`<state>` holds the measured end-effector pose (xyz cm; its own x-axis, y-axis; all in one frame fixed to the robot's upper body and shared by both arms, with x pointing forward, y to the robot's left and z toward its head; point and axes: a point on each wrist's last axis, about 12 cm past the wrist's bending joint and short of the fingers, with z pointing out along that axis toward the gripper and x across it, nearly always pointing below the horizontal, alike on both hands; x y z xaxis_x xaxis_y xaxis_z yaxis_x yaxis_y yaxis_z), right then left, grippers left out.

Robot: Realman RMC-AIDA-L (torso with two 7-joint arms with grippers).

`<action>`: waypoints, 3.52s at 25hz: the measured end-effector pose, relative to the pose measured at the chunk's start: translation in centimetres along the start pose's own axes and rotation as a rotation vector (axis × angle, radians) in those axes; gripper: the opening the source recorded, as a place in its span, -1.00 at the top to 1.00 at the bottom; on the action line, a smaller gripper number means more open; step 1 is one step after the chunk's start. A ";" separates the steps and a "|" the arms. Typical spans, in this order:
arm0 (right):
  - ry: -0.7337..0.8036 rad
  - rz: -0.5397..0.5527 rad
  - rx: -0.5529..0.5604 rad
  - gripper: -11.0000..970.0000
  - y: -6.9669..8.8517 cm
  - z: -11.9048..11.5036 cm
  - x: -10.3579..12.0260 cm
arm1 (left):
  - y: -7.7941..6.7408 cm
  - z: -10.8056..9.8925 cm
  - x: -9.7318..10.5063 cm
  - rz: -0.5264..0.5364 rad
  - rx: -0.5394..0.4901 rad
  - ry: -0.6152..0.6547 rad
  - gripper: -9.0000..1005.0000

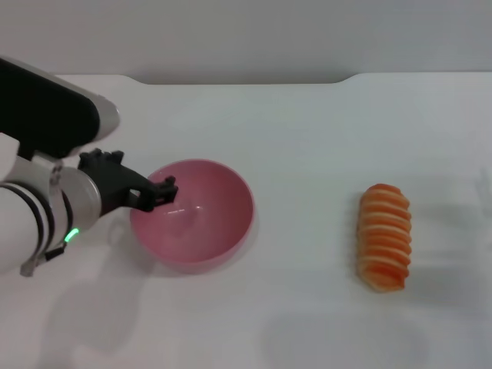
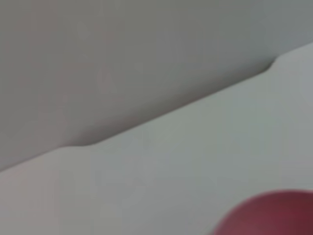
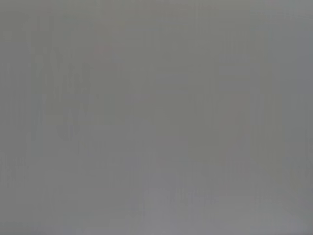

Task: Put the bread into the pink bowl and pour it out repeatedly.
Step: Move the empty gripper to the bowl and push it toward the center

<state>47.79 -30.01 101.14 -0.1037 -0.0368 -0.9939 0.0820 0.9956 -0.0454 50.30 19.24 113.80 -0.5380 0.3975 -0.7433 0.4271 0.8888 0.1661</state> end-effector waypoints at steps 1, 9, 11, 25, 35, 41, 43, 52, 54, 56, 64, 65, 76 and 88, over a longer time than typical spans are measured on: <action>0.000 0.000 0.000 -0.53 0.0 0.0 0.0 | 0.0 0.0 0.0 0.000 0.000 0.000 -0.70; -0.002 -0.002 -0.003 -0.53 0.1 0.1 0.0 | -0.6 0.7 0.8 0.005 0.018 0.035 -0.69; -0.002 -0.002 -0.004 -0.53 0.1 0.1 0.0 | -0.6 0.9 1.0 0.004 0.019 0.046 -0.69; 0.002 -0.004 -0.007 -0.53 0.2 0.0 0.1 | -0.4 2.8 2.6 -0.029 0.016 0.087 -0.68; 0.002 -0.003 -0.015 -0.53 0.4 0.0 0.0 | 0.1 3.7 3.3 -0.075 0.005 0.109 -0.67; -0.002 -0.001 -0.016 -0.53 0.4 0.0 -0.1 | 0.1 3.8 2.9 -0.087 0.019 0.111 -0.66; -0.003 -0.001 -0.016 -0.53 0.4 0.0 -0.1 | 0.0 3.7 2.6 -0.080 0.021 0.101 -0.66; -0.005 -0.007 -0.020 -0.53 0.5 0.0 -0.1 | -0.2 4.1 1.9 -0.054 0.045 0.136 -0.07; -0.006 -0.007 -0.020 -0.53 0.5 0.0 -0.2 | -0.3 4.2 1.8 -0.046 0.048 0.149 0.03; -0.006 -0.007 -0.020 -0.53 0.5 0.0 -0.2 | -0.3 4.3 1.8 -0.043 0.049 0.154 0.14; -0.008 -0.008 -0.022 -0.53 0.6 0.1 -0.2 | -0.4 4.4 1.5 -0.041 0.050 0.142 0.60; -0.008 -0.007 -0.022 -0.53 0.6 0.1 -0.2 | -0.3 4.4 1.5 -0.042 0.050 0.140 0.65; 0.039 0.017 -0.064 -0.53 1.7 0.9 -0.6 | 1.0 3.6 -1.0 -0.061 0.022 0.064 0.86; 0.215 0.019 -0.220 -0.53 4.2 4.1 -6.9 | 2.4 3.1 -4.0 -0.043 -0.010 -0.006 0.90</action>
<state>52.88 -25.92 107.39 -0.3134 -0.0225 -0.9494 -0.1279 0.9916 0.0188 55.68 19.05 115.17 -0.5514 0.3575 -0.7538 0.3965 0.9073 0.1403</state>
